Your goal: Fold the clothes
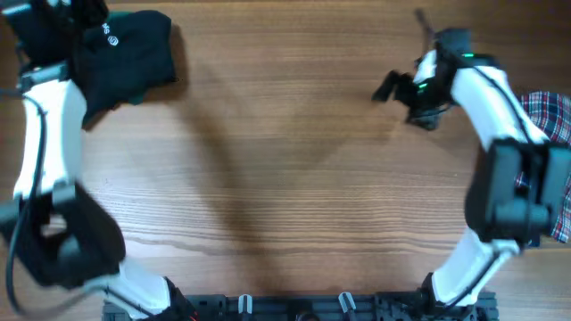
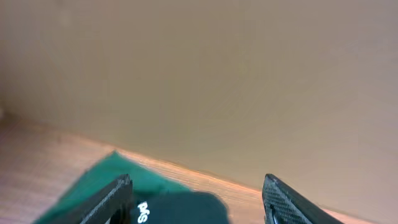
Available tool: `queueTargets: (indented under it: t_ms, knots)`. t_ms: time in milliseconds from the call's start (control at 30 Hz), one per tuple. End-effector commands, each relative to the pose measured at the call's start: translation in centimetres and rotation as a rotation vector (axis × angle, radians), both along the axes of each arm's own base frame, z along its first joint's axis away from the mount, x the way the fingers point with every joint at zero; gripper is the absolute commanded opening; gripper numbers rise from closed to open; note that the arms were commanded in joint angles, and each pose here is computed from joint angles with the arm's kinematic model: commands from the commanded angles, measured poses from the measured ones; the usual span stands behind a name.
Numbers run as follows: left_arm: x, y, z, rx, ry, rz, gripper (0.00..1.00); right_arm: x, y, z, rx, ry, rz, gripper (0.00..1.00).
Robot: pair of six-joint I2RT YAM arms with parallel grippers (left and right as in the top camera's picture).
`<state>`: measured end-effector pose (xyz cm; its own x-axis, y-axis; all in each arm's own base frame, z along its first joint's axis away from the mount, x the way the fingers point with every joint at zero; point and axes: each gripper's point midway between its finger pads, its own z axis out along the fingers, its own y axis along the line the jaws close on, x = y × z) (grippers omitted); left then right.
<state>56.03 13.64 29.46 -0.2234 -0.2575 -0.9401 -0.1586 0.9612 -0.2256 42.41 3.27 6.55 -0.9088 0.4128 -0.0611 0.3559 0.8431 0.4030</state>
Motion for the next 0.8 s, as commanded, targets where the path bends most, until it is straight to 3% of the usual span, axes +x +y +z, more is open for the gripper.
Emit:
queueTargets:
  t_ms: [0,67,133,233,567,767]
  knots:
    - [-3.5,-1.6,2.2,-0.024,0.063,-0.015,0.69,-0.2,-4.4,8.3,-0.138,-0.169,-0.102,1.0]
    - [-5.2,-2.1,1.9,-0.044,0.127,-0.016,0.66,-1.4,-5.1,9.7,-0.161,-0.172,-0.118,1.0]
    - [-6.2,-2.4,1.7,-0.054,0.163,-0.015,0.71,-2.8,-5.4,11.0,-0.192,-0.168,-0.126,1.0]
    - [-6.9,-2.6,1.6,-0.06,0.182,-0.015,1.0,-4.5,-5.2,12.8,-0.196,-0.178,-0.12,1.0]
    - [-7.7,-3.1,0.0,-0.088,0.254,-0.029,1.0,-13.3,-1.5,23.0,-0.182,-0.421,-0.047,1.0]
    - [-8.1,-3.3,-0.8,-0.099,0.292,-0.028,1.0,-16.0,3.1,25.8,-0.106,-0.551,0.047,1.0]
